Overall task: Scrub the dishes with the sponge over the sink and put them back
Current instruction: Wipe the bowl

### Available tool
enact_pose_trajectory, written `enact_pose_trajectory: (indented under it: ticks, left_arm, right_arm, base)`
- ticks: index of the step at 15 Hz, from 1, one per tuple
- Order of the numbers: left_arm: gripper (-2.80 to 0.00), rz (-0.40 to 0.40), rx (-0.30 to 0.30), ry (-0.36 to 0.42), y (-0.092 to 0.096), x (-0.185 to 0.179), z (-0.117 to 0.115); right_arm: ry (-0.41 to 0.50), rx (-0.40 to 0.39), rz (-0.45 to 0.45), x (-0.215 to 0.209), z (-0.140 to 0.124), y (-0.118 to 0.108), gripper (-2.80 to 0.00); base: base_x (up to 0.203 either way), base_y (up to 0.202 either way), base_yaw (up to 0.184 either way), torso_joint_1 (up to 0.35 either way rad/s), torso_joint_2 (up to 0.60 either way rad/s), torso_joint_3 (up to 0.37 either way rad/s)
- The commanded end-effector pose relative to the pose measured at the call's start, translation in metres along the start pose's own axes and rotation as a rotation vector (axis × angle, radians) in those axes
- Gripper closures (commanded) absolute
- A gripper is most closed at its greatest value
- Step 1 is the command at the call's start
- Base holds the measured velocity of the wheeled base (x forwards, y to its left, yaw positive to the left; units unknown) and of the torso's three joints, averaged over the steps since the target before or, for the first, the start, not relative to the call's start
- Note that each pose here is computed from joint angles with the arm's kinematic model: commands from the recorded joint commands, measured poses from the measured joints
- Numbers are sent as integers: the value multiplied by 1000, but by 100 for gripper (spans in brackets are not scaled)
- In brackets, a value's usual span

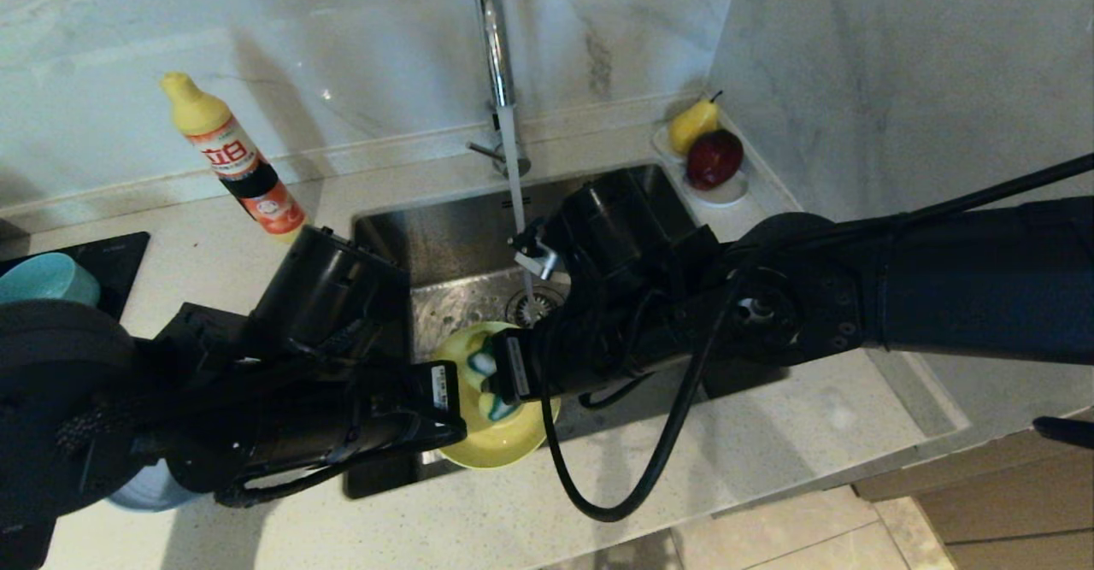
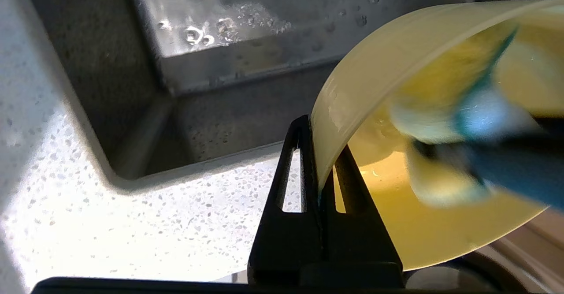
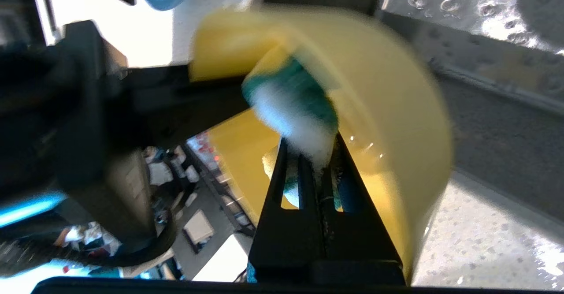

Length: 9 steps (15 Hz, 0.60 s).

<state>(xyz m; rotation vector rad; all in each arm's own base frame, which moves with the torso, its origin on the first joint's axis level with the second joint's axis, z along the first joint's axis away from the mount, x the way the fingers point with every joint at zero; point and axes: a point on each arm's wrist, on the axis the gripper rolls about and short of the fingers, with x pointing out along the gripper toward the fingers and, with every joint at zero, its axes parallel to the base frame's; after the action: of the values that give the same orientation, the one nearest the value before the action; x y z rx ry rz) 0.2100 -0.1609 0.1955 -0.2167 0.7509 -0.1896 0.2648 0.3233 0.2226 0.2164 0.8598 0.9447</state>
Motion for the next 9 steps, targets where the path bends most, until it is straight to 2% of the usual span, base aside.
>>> enact_pose_trajectory:
  ticks: [1,9]
  left_arm:
    - [0,-20,7,-30,1,-1,-2]
    - [0,-34,9,-56,1,-6,1]
  right_arm:
    - [14,4,-14,2,-2,-1,0]
    - [25,7,-50,2,-5,-3,0]
  base:
    - [0,0,0,0,0,0]
    - [0,0,0,0,0,0]
